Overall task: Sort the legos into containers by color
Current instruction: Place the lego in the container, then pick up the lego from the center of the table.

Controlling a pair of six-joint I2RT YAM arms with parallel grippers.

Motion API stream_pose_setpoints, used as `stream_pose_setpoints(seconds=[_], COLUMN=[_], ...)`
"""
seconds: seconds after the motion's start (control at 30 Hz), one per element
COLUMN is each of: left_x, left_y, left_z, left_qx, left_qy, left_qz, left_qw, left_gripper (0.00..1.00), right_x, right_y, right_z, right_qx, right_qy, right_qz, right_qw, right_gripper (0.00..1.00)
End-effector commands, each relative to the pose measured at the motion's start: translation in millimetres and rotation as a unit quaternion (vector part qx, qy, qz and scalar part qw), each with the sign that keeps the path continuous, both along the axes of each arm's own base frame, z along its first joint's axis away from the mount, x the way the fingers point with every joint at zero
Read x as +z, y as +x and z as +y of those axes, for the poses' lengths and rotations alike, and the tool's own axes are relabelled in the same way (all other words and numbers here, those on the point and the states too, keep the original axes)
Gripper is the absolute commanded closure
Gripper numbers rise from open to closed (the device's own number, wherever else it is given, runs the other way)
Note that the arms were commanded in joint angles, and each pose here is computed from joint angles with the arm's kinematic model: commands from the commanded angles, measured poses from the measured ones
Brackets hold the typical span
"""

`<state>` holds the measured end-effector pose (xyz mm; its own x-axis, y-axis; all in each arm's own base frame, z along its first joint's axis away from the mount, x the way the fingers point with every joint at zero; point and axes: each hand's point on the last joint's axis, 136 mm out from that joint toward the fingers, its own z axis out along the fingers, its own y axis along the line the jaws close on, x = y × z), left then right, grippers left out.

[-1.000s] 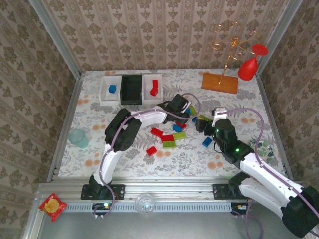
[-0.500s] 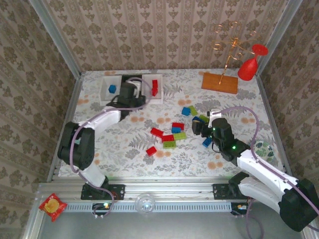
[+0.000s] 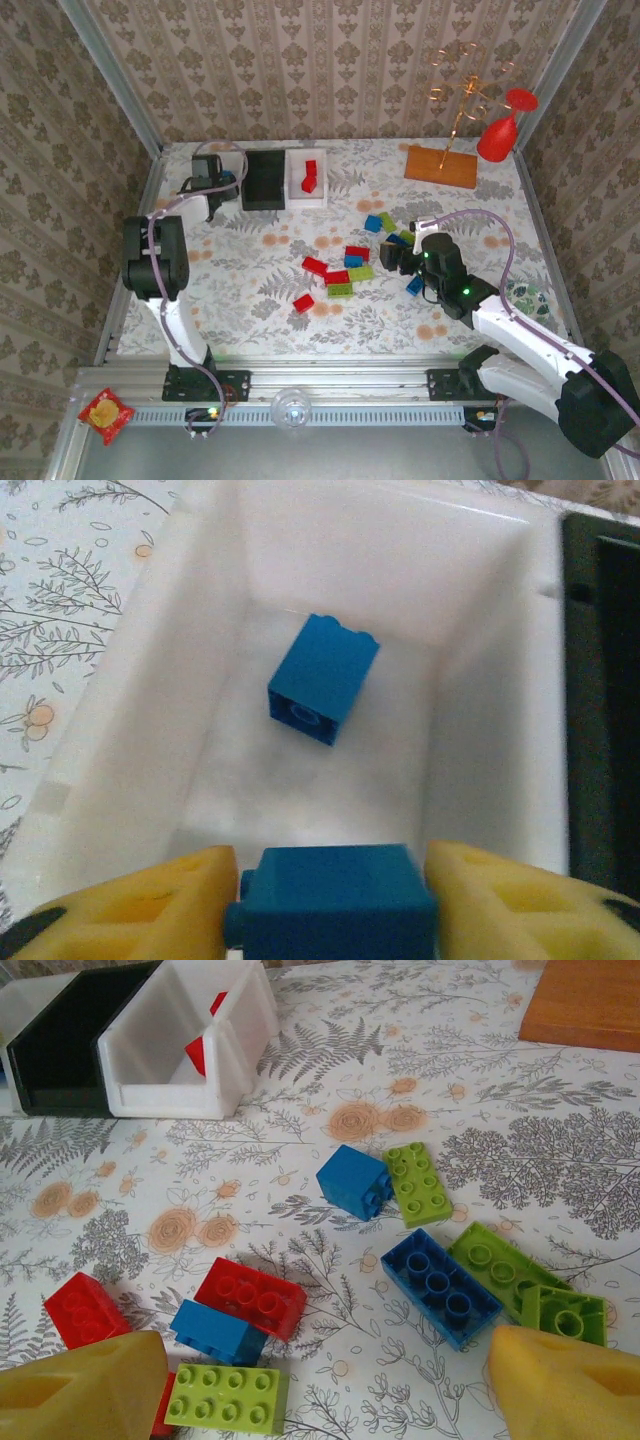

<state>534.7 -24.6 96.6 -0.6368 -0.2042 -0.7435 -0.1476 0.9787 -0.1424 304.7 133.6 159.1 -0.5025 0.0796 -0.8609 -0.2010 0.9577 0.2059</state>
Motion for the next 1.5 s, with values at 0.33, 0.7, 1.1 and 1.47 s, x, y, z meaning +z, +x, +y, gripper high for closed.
stream_pose_setpoints(seconds=[0.33, 0.7, 1.1, 1.47], left_x=[67, 27, -32, -64], left_y=[-49, -149, -152, -132], left_z=[-66, -282, -391, -417], left_qx=[-0.085, -0.340, -0.432, -0.439], left_qy=[-0.041, -0.037, -0.001, 0.030], left_qz=[-0.063, -0.023, 0.040, 0.063], left_qw=[0.994, 0.940, 0.901, 0.896], left_gripper=[0.33, 0.33, 0.31, 0.34], right_x=[12, 25, 30, 30], right_y=[6, 0, -3, -2], right_z=[7, -17, -22, -22], right_qx=[0.007, -0.042, -0.050, -0.050], right_qy=[0.005, 0.001, 0.003, 0.005], right_qz=[-0.012, -0.048, -0.058, -0.059], right_qw=[1.000, 0.998, 0.997, 0.997], right_gripper=[0.15, 0.15, 0.15, 0.15])
